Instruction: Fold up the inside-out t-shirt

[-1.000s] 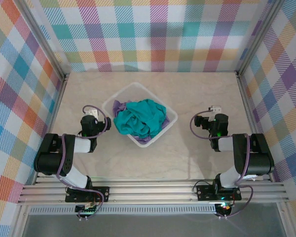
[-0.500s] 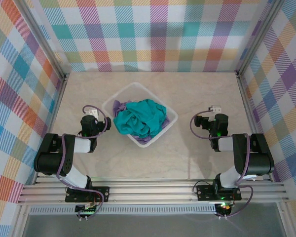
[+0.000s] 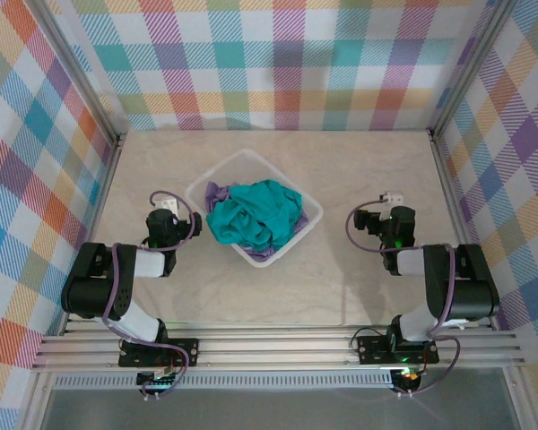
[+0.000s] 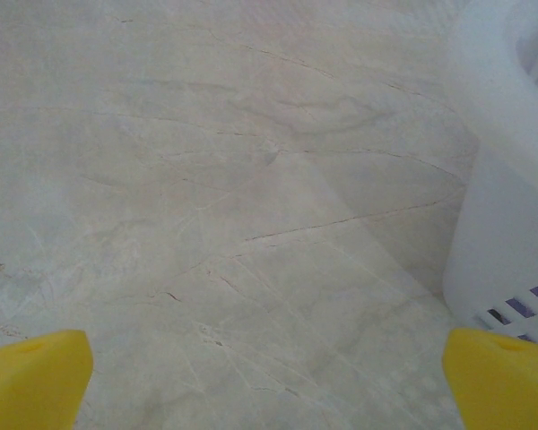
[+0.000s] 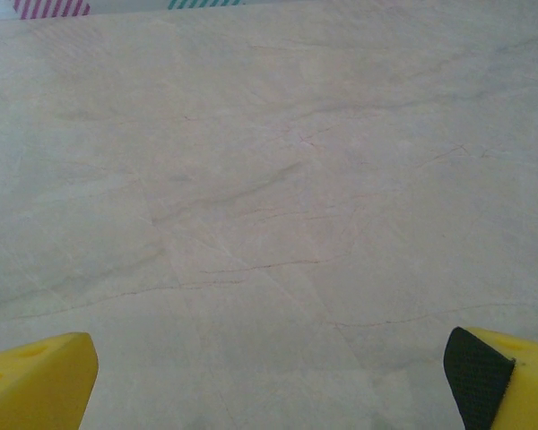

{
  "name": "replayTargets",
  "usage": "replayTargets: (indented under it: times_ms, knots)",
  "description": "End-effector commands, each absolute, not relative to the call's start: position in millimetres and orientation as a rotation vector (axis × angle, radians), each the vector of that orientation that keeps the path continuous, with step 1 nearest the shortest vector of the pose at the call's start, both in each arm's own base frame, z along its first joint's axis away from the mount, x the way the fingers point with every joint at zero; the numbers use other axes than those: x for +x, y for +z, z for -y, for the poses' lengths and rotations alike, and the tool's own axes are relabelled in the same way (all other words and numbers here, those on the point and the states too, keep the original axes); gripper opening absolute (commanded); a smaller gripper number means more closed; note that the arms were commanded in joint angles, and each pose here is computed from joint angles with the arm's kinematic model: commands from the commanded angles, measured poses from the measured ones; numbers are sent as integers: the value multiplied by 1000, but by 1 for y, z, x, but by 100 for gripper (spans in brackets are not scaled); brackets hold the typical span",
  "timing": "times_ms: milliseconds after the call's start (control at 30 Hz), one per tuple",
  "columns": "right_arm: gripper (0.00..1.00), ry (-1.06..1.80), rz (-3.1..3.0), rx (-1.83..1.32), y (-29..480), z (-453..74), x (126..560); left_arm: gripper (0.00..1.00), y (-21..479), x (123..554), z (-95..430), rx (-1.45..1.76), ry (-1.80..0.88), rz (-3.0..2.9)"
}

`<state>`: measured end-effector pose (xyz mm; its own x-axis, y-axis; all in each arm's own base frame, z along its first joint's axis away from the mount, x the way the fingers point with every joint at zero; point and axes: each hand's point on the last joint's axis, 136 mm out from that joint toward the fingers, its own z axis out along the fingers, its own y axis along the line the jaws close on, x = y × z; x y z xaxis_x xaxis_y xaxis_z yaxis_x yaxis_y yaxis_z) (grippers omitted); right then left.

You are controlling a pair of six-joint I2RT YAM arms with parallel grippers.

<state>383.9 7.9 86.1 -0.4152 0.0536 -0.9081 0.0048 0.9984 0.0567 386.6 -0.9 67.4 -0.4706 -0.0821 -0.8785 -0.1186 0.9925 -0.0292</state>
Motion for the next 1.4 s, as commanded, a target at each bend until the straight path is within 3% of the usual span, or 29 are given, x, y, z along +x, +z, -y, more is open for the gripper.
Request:
replayTargets:
  times_ms: [0,133,267,433,533,700,767,833,900,967,1133,1233,1367]
  knots:
    - [100,6,-1932,161,133,8,381,100,115,390,-19,-306,108,-2021]
    - [100,75,-1931,456,170,24,358,100,143,376,-23,-493,16,-2000]
    - [98,407,-1987,24,206,-88,353,98,171,372,24,-496,-371,-1977]
    - [100,558,-2077,-622,203,-242,316,98,186,363,41,-499,-442,-2004]
    - [100,516,-2124,-816,182,-296,315,98,186,357,37,-511,-405,-2020]
    - [99,489,-2237,-862,133,-336,350,99,189,349,36,-509,-395,-2038]
    - [80,532,-2259,-899,126,-353,356,99,189,345,38,-502,-404,-2050]
    - [40,610,-2238,-928,143,-368,357,99,190,339,39,-501,-411,-2061]
    - [11,659,-2161,-923,187,-369,359,99,194,333,41,-498,-428,-2066]
    - [0,702,-2038,-860,252,-356,361,99,201,327,44,-499,-458,-2053]
    - [0,741,-1737,-526,411,-267,356,98,212,312,64,-509,-600,-2030]
    - [0,562,-1664,-385,458,-209,354,97,198,305,88,-503,-668,-2088]
    - [0,341,-1677,-243,477,-146,359,97,175,302,118,-441,-644,-2185]
